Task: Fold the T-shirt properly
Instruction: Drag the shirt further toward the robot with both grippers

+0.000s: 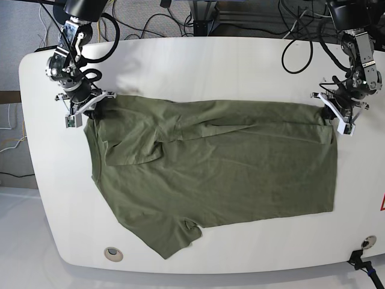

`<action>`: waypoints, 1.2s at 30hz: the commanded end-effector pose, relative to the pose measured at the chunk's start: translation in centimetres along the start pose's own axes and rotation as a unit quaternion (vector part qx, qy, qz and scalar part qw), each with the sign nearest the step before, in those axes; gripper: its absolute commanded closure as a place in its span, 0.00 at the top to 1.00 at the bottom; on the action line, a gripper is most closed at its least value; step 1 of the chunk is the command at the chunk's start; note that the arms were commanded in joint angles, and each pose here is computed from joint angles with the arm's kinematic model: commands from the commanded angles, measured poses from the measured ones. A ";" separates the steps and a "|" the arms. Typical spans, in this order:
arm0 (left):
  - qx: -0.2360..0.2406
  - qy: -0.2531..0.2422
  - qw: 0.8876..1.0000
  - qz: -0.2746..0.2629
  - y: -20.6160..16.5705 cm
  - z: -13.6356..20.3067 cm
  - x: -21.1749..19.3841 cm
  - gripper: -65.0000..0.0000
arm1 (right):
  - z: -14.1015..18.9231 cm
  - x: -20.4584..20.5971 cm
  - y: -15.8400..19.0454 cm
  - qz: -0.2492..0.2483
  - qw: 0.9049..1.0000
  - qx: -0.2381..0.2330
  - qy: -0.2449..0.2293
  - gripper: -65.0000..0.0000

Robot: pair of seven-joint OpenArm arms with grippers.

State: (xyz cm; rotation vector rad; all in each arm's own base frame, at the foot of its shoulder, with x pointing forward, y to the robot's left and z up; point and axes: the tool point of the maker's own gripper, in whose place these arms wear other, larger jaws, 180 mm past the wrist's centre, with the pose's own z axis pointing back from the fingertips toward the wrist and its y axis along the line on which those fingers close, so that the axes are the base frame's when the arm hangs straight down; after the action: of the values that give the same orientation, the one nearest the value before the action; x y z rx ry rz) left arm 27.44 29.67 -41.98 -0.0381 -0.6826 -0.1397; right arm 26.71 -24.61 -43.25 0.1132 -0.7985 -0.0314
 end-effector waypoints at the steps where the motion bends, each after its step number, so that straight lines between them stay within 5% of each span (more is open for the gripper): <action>1: -0.004 0.012 1.000 -0.026 -0.1 1.1 -1.0 0.00 | 1.1 -0.8 -0.5 0.021 0.999 -0.011 0.021 0.00; 19: -0.005 0.099 0.989 -0.109 -2.2 9.8 -9.8 0.00 | 10.6 -9.2 0.4 0.086 0.990 -0.022 0.109 0.00; 27: 0.000 0.083 0.988 -0.127 -1.8 9.8 -8.1 0.45 | 10.1 -8.2 0.4 0.088 0.991 -0.024 0.096 0.01; 36: 0.034 0.030 0.984 -0.174 0.7 10.1 -2.0 0.63 | 10.8 -4.8 1.2 0.119 0.991 -0.025 0.055 0.67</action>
State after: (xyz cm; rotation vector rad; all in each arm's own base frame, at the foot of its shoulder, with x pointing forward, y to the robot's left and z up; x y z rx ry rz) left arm 18.05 30.91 -37.72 0.1144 -0.5623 -0.4306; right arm 14.59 -23.86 -40.59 -0.0120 -0.6427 0.1586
